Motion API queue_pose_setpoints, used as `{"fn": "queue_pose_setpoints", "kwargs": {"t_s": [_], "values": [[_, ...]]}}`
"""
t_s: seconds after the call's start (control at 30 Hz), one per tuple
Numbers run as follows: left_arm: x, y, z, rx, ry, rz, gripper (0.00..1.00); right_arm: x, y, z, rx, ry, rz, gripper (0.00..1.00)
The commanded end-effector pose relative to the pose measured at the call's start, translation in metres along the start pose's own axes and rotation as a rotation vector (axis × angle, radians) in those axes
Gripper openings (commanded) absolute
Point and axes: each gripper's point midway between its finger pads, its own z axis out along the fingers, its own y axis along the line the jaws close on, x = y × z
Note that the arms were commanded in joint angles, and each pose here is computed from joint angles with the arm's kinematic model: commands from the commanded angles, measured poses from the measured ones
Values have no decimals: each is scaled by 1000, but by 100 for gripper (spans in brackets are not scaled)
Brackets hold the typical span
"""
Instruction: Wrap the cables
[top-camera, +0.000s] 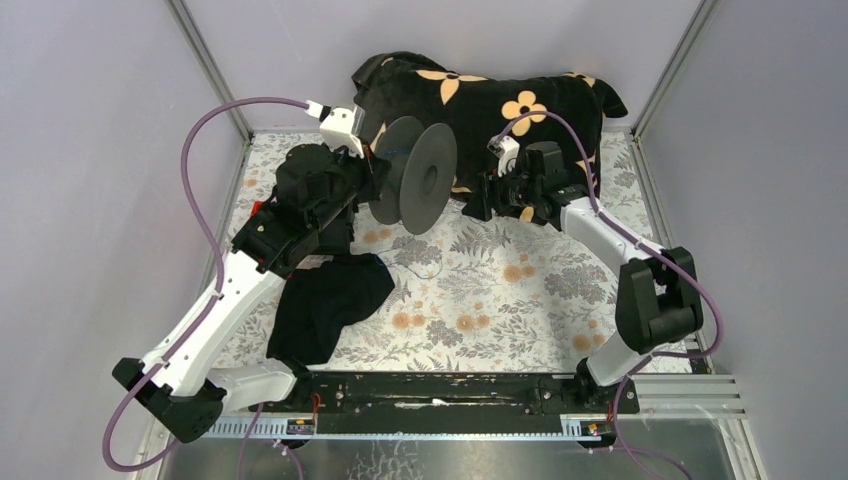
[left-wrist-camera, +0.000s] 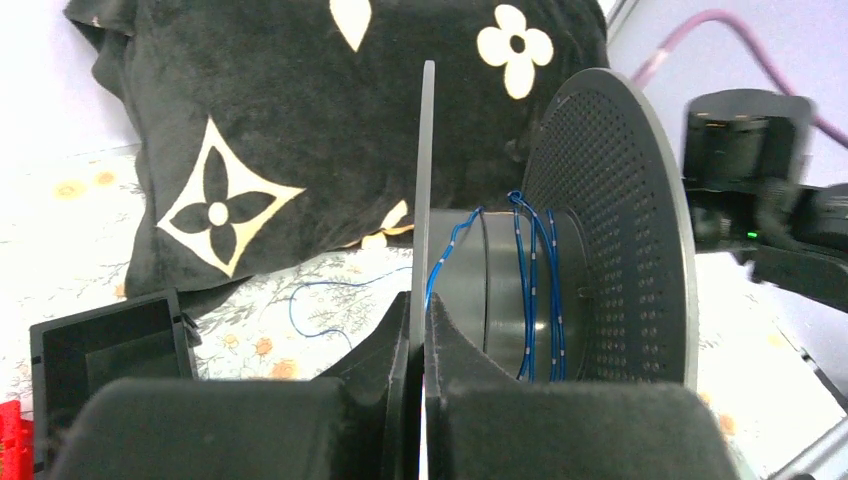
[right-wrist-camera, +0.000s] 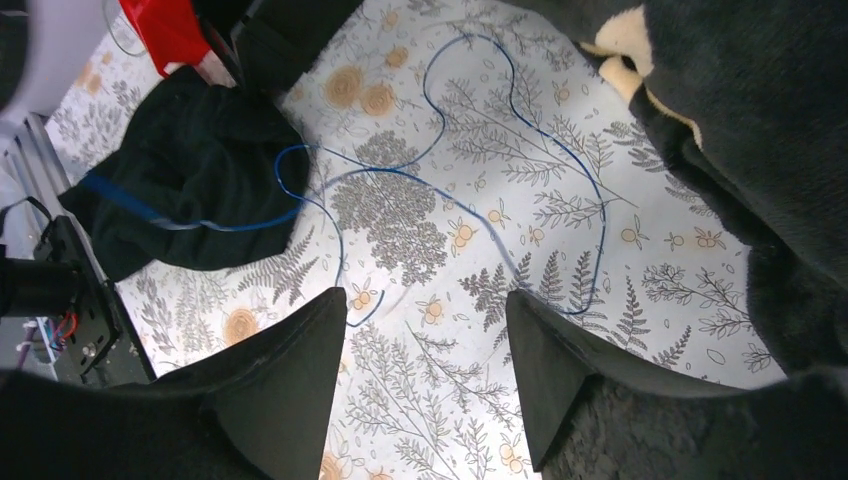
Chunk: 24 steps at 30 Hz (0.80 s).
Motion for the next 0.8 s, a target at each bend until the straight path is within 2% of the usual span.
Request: {"fn": "queue_pose_setpoints", "kwargs": {"t_s": [0.0,0.2,0.43,0.67,0.77], "values": [[-38,-22,-20,111,-92,-42,0,-13,-5,8,-50,-17,-122,68],[-41,-27,-26,145,-93,-56,0,13,-28,20,-67,75,-203,70],[-44,-31,-27,164,-94,-67,0,39,-29,30,-135,131,-195,74],[-44,-32,-26,170,-90,-75,0,54,-33,40,-165,166,-169,73],[-43,-32,-26,172,-88,-79,0,56,-37,46,-171,177,-149,69]]}}
